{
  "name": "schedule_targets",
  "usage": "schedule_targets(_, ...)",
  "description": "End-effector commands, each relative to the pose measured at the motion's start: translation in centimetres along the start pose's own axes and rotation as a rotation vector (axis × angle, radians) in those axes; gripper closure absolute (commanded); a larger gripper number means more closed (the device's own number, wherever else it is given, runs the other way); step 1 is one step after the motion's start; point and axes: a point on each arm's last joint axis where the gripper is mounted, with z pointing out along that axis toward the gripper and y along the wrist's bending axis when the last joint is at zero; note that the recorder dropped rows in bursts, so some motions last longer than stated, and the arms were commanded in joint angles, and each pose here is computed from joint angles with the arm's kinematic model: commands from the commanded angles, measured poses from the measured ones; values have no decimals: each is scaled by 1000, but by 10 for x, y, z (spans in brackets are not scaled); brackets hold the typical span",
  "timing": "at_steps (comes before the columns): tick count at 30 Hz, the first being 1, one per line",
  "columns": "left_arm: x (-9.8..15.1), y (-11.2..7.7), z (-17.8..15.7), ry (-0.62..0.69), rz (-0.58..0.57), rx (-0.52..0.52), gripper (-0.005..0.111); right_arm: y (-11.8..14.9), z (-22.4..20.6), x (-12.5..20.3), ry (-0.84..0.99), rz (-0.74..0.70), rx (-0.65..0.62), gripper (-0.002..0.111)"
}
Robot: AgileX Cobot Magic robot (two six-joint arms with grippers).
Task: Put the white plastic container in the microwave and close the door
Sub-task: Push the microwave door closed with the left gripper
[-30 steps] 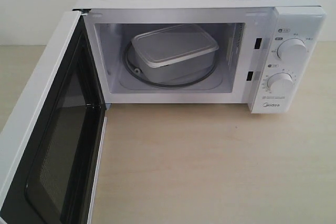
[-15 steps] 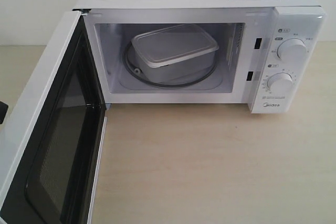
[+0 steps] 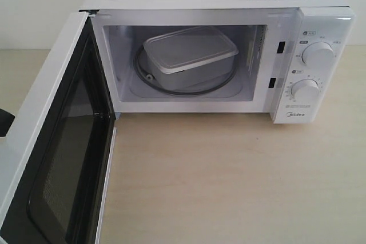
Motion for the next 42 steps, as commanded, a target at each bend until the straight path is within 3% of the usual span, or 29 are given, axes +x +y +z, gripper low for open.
schedule_targets(1, -6, -5, 1, -53, 0, 63, 102, 1, -1, 0, 0, 4, -24, 108)
schedule_targets(9, -10, 0, 13, -8, -29, 97, 102, 5, -1, 0, 4, 34, -56, 108)
schedule_targets(25, -25, -27, 67, 12, 100, 152, 102, 7, -1, 1, 22, 34, -87, 108)
schedule_targets(34, -34, -33, 90, -47, 110, 126, 102, 10, -2, 3, 46, 80, -118, 108)
schedule_targets(42, -47, -35, 105, -133, 123, 74, 102, 24, -1, -7, 57, 93, -245, 108)
